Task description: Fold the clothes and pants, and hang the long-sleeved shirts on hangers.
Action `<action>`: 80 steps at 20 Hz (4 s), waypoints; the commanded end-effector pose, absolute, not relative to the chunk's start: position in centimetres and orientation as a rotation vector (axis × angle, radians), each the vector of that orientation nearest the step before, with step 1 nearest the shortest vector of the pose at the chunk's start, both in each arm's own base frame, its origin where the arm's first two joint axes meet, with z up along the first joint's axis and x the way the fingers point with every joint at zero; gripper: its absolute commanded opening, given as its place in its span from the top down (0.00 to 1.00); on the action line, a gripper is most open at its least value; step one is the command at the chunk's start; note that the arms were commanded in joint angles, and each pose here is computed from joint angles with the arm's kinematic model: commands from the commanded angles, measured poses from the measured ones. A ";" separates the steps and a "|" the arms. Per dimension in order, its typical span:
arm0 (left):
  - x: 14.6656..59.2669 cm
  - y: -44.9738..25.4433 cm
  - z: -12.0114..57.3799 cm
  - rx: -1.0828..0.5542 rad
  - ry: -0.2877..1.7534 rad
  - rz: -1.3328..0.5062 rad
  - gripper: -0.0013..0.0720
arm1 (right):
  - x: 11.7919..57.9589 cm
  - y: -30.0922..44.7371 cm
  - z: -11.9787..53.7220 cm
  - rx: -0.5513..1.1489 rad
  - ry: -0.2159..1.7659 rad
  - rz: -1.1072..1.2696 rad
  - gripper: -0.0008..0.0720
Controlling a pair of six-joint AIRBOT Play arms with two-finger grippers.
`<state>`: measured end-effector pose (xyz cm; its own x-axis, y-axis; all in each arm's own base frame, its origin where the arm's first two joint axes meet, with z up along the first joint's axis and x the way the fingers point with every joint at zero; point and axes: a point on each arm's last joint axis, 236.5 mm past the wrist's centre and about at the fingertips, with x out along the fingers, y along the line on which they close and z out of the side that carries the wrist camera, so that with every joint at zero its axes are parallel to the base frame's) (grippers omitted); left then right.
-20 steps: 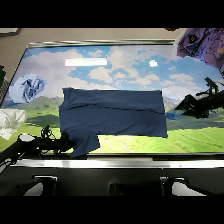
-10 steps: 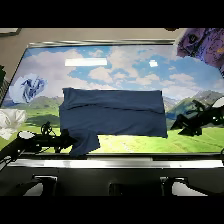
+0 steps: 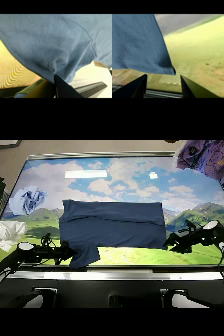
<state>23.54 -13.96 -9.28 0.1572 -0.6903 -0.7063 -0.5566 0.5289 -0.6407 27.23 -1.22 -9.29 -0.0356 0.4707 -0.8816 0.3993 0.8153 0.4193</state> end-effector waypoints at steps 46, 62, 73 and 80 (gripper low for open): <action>38.3 -14.8 1.2 -0.784 1.321 -0.360 0.96 | 34.4 -1.6 -3.2 0.652 1.236 -0.046 0.95; 46.5 -14.8 -3.4 -0.842 1.302 -0.314 0.96 | 39.5 -3.9 -4.9 0.663 1.205 -0.087 0.95; 47.9 -15.0 -5.9 -0.895 1.289 -0.271 0.45 | 39.6 -2.2 -7.2 0.780 1.310 -0.039 0.51; 48.8 -11.6 1.0 -0.863 1.129 -0.299 0.09 | 41.2 -9.9 0.3 0.867 1.199 -0.058 0.14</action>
